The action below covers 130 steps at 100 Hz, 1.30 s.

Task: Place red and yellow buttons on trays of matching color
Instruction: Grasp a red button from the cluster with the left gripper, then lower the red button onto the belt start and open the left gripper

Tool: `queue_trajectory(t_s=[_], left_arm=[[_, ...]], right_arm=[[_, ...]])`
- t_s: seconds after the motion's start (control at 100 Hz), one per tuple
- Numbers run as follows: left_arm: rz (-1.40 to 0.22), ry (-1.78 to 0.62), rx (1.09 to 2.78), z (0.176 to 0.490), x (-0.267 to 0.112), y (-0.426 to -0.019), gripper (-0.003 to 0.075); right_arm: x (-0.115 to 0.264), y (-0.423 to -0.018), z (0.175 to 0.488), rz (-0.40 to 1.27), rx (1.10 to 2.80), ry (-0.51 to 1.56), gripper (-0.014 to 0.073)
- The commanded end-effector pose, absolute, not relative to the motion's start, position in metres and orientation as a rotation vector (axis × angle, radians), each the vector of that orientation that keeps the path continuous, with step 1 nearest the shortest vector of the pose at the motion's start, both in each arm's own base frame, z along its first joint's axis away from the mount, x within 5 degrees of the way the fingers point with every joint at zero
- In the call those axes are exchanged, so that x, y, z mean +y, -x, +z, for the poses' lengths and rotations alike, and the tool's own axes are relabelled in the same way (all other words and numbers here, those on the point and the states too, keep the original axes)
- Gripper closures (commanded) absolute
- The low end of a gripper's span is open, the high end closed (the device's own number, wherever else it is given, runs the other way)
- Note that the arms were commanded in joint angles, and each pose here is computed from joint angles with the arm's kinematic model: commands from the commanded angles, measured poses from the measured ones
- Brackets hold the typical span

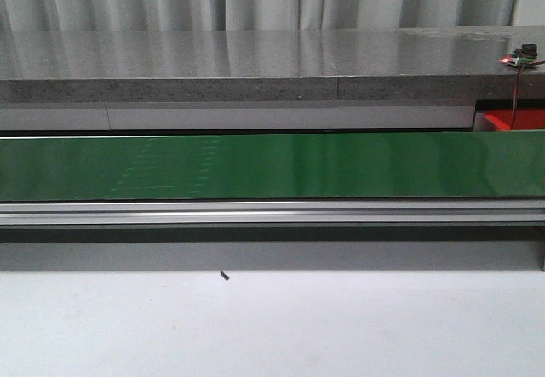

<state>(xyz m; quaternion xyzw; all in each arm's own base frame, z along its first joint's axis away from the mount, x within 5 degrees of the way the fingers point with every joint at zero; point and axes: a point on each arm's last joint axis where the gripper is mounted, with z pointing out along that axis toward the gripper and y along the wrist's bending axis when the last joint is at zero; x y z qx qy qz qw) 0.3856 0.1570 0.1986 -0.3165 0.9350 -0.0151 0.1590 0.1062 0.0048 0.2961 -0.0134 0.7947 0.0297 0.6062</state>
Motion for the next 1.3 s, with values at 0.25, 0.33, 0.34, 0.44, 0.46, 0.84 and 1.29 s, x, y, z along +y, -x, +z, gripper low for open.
queue_trajectory(t_s=[0.25, 0.33, 0.34, 0.44, 0.46, 0.84, 1.29], left_arm=[[-0.007, 0.857, 2.572, 0.232, 0.159, -0.386, 0.0578], [0.042, 0.829, 2.583, 0.241, 0.160, -0.381, 0.0578], [0.043, 0.829, 2.584, 0.242, 0.160, -0.380, 0.0578], [0.062, 0.799, 2.545, 0.263, 0.158, -0.374, 0.0578], [0.066, 0.783, 2.533, 0.268, 0.157, -0.372, 0.0578], [-0.053, 0.645, 2.400, 0.330, 0.127, -0.342, 0.0582], [-0.089, 0.458, 2.533, 0.300, 0.074, -0.345, 0.0582]], right_arm=[[0.004, -0.107, 0.310, 0.067, 1.754, 0.008, 0.0711], [0.004, -0.107, 0.310, 0.067, 1.754, 0.008, 0.0711], [0.004, -0.107, 0.310, 0.067, 1.754, 0.008, 0.0711], [0.004, -0.107, 0.310, 0.067, 1.754, 0.008, 0.0711], [0.004, -0.107, 0.310, 0.067, 1.754, 0.008, 0.0711], [0.004, -0.107, 0.310, 0.066, 1.753, 0.007, 0.0711], [0.004, -0.107, 0.310, 0.074, 1.752, 0.002, 0.0711]])
